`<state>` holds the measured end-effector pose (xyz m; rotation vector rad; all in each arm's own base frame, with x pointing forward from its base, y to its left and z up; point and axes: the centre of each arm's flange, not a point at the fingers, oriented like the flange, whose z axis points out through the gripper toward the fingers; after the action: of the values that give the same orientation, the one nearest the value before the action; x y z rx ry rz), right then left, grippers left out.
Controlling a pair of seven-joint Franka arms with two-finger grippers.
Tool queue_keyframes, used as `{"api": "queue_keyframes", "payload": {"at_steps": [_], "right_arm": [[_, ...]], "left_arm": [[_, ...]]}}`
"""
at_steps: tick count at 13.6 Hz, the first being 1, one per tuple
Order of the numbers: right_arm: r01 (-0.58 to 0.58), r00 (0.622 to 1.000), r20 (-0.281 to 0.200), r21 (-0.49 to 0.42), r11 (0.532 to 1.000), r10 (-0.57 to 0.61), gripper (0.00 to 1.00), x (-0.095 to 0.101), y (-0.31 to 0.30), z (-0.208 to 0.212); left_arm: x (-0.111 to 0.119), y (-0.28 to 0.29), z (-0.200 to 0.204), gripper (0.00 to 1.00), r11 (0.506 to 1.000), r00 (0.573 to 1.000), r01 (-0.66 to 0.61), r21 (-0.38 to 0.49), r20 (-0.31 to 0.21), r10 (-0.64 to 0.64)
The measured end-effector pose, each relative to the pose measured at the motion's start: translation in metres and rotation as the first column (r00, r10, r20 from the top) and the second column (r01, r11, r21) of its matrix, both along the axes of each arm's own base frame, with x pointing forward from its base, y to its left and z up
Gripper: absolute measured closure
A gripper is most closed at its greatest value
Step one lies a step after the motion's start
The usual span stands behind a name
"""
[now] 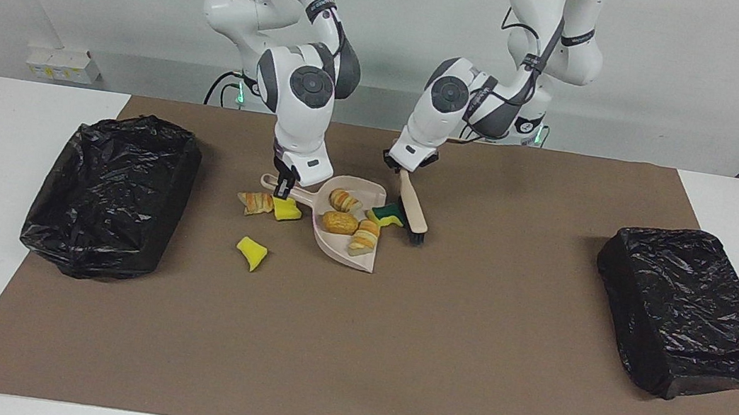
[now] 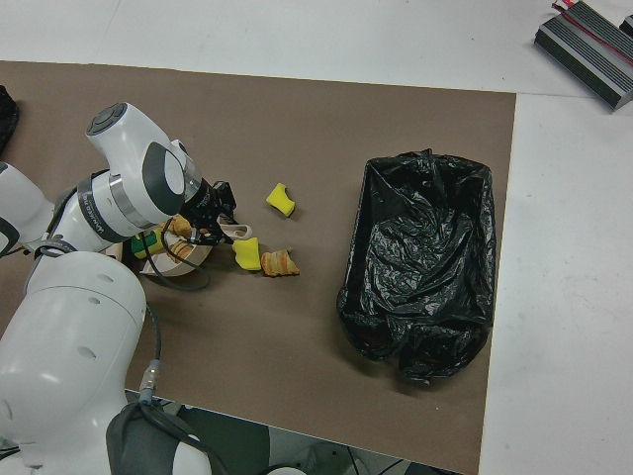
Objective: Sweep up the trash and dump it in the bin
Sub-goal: 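Sweep the green sponge into the dustpan with the left gripper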
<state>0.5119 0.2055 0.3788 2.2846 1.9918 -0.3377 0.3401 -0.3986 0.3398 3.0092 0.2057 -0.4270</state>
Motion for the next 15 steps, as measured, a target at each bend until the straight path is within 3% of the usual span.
{"api": "queue_keyframes", "payload": {"at_steps": [2,4,8,12,15], "right_arm": [[0.0,1.0,0.0,0.0,1.0,0.0,0.67,0.0,0.0,0.0],[0.0,1.0,0.001,0.0,1.0,0.0,0.67,0.0,0.0,0.0],[0.0,1.0,0.0,0.0,1.0,0.0,0.67,0.0,0.0,0.0],[0.0,1.0,0.0,0.0,1.0,0.0,0.67,0.0,0.0,0.0],[0.0,1.0,0.0,0.0,1.0,0.0,0.67,0.0,0.0,0.0]], "left_arm": [[-0.023,-0.024,0.005,0.73,0.999,0.999,0.039,-0.023,0.017,-0.039],[-0.029,-0.029,0.006,0.73,0.998,0.999,0.051,-0.027,0.021,-0.05],[-0.019,-0.017,0.004,0.73,1.0,1.0,0.018,-0.001,-0.009,-0.018],[0.006,0.011,0.0,0.73,0.998,0.997,-0.061,0.032,-0.046,0.063],[0.003,0.012,-0.001,0.73,0.997,0.996,-0.061,0.049,-0.066,0.064]]}}
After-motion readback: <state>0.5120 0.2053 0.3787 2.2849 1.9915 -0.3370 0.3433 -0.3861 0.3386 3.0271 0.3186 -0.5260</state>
